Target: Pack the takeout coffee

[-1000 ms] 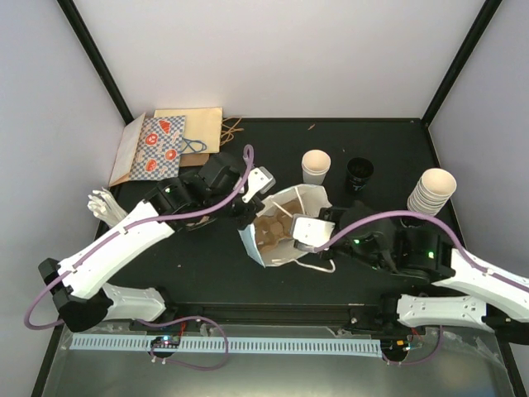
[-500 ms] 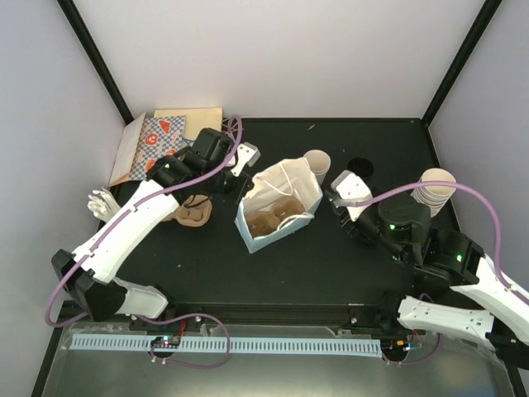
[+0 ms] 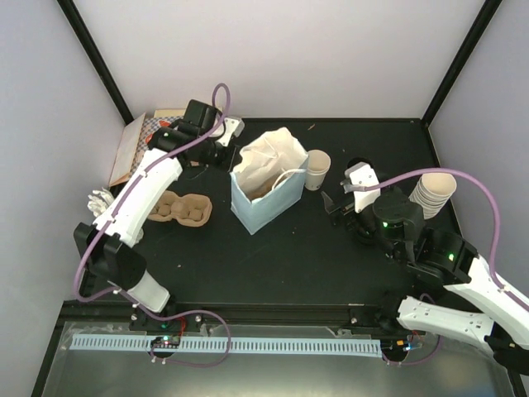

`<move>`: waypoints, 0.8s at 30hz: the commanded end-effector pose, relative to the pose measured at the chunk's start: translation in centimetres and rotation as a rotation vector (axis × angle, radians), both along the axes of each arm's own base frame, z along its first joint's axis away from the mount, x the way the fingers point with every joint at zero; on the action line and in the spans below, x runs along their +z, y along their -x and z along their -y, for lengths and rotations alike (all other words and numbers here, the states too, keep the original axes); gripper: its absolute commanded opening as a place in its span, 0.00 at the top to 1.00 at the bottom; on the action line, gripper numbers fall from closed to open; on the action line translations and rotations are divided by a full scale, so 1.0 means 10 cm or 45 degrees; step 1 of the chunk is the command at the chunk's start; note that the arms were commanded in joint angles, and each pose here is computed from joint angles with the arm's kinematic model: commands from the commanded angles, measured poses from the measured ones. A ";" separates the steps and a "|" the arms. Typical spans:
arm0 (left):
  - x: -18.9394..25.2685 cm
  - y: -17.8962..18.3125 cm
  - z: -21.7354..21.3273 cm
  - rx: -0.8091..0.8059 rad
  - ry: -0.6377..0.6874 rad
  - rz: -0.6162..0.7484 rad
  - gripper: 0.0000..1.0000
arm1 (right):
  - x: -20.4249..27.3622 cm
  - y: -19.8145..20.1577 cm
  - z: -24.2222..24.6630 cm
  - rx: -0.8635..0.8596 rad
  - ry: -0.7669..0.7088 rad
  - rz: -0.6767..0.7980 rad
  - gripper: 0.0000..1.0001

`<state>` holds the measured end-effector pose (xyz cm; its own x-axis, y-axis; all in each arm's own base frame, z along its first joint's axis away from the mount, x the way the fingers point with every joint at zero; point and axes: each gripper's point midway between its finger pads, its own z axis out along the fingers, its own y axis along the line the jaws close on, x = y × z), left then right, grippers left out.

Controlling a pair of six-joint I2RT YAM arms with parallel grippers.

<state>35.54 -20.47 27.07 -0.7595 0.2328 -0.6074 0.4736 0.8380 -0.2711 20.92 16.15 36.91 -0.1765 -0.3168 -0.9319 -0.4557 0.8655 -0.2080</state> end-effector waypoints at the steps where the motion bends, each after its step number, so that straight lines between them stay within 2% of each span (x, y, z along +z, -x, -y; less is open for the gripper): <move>1: 0.14 -0.20 -0.08 -0.004 0.042 0.002 0.98 | -0.03 -0.04 0.15 -0.133 -0.087 -0.028 0.00; 6: 0.20 -0.41 -0.21 0.044 0.066 0.027 0.98 | -0.16 -0.08 0.25 -0.253 -0.157 -0.084 0.00; 13: 0.23 -0.59 -0.38 0.103 0.080 0.043 0.97 | -0.61 -0.15 0.17 -0.337 -0.045 -0.318 0.00; 21: 0.21 -0.58 -0.46 0.127 0.076 0.027 0.79 | -0.93 -0.18 0.06 -0.332 -0.078 -0.485 0.00; 24: 0.26 -0.52 -0.48 0.130 0.077 0.043 0.68 | -0.94 -0.20 0.08 -0.369 -0.077 -0.513 0.00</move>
<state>41.31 -15.69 27.66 -0.7841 0.1229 -0.6084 0.3739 0.8759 -0.3050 22.86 15.42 27.82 -0.5513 -0.2036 -0.8091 -0.2667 0.9619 -0.0604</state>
